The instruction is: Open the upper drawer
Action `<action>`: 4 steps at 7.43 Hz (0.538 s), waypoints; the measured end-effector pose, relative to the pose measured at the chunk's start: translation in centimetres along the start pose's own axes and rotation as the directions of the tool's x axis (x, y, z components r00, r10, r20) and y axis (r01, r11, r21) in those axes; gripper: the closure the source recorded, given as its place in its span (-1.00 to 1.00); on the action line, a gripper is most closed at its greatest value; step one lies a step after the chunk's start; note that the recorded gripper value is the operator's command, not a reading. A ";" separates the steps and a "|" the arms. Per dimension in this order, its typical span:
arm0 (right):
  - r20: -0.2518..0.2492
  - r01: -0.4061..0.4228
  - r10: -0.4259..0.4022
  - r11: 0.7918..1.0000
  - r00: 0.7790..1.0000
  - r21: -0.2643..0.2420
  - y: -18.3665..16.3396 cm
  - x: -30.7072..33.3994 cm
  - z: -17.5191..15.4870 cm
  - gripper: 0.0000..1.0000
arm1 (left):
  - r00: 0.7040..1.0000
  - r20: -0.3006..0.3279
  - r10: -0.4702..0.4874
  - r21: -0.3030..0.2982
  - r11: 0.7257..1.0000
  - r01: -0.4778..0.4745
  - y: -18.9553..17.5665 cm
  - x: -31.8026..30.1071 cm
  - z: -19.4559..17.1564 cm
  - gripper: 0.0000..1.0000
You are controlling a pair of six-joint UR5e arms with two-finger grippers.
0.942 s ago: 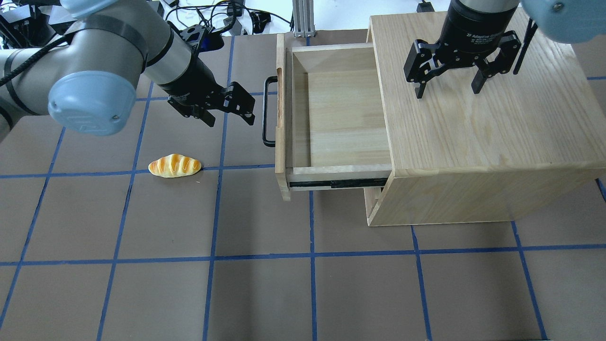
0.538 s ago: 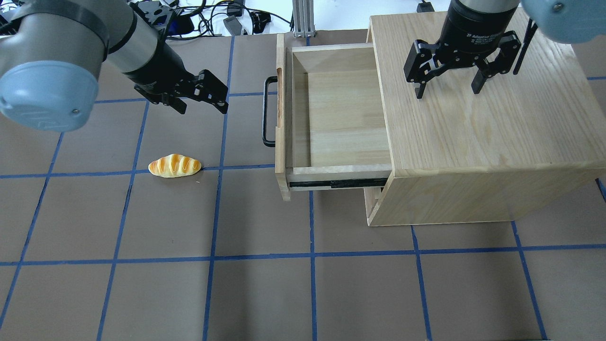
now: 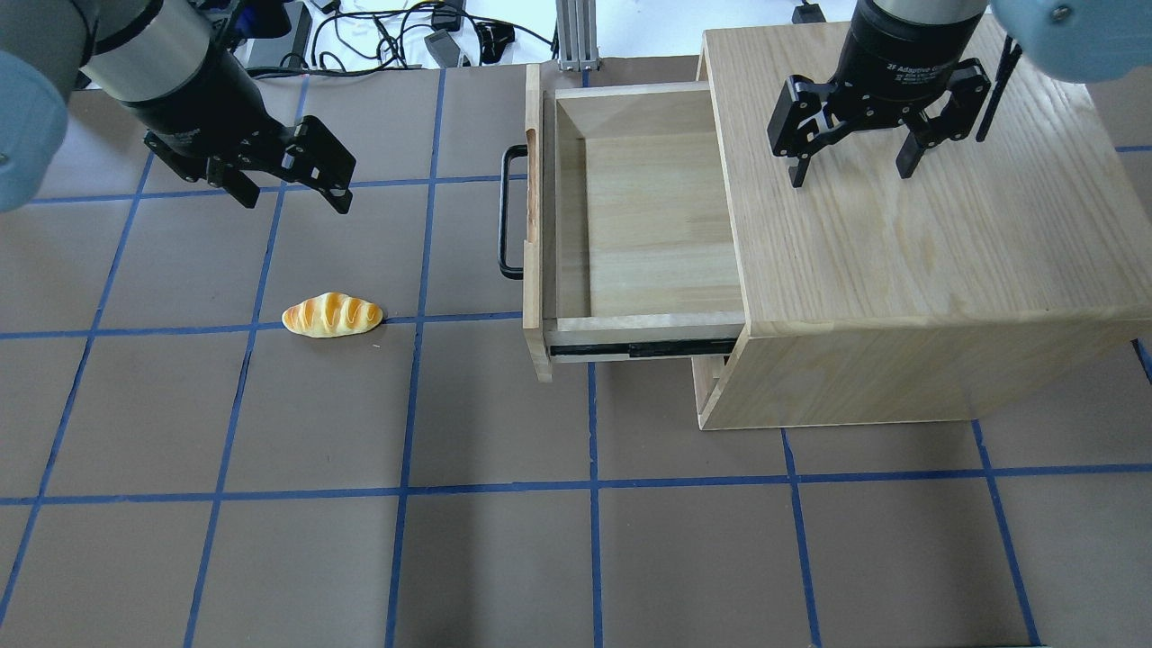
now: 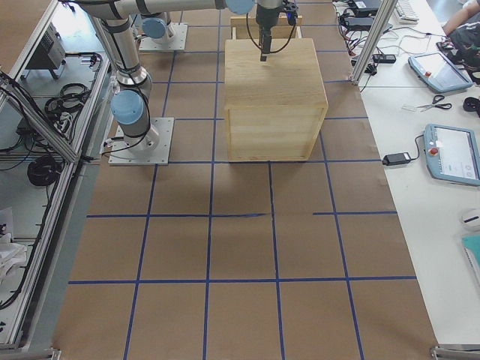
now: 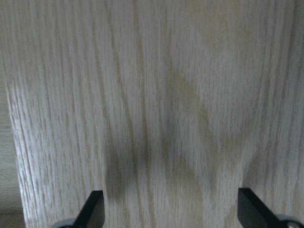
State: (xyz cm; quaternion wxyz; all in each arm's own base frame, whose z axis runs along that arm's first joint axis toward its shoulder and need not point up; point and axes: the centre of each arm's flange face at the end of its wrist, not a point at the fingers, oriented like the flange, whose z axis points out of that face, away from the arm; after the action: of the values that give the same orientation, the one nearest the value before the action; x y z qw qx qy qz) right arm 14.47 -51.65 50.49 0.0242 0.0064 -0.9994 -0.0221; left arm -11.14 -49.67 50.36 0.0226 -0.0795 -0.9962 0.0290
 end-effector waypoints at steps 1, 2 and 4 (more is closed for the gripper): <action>0.000 0.000 0.000 1.000 1.000 0.000 0.0 0.0 0.0 -1.00 | 0.999 0.031 -0.006 -0.010 1.000 0.006 0.3 -0.3 -0.5 -1.00; 0.000 0.000 0.000 1.000 1.000 0.000 0.0 0.0 0.0 -1.00 | 0.999 0.046 -0.023 -0.011 1.000 0.024 0.2 -0.4 -0.9 -1.00; 0.000 0.000 0.000 1.000 1.000 0.000 0.0 0.0 0.0 -1.00 | 0.996 0.052 -0.072 -0.017 0.997 0.073 -0.2 -0.6 -1.6 -1.00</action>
State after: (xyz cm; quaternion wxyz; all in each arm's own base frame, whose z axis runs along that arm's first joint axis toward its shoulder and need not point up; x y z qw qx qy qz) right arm 14.47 -51.65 50.49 0.0242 0.0065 -0.9994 -0.0221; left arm -10.55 -49.85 51.91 -0.0027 -0.0426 -0.9989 0.0208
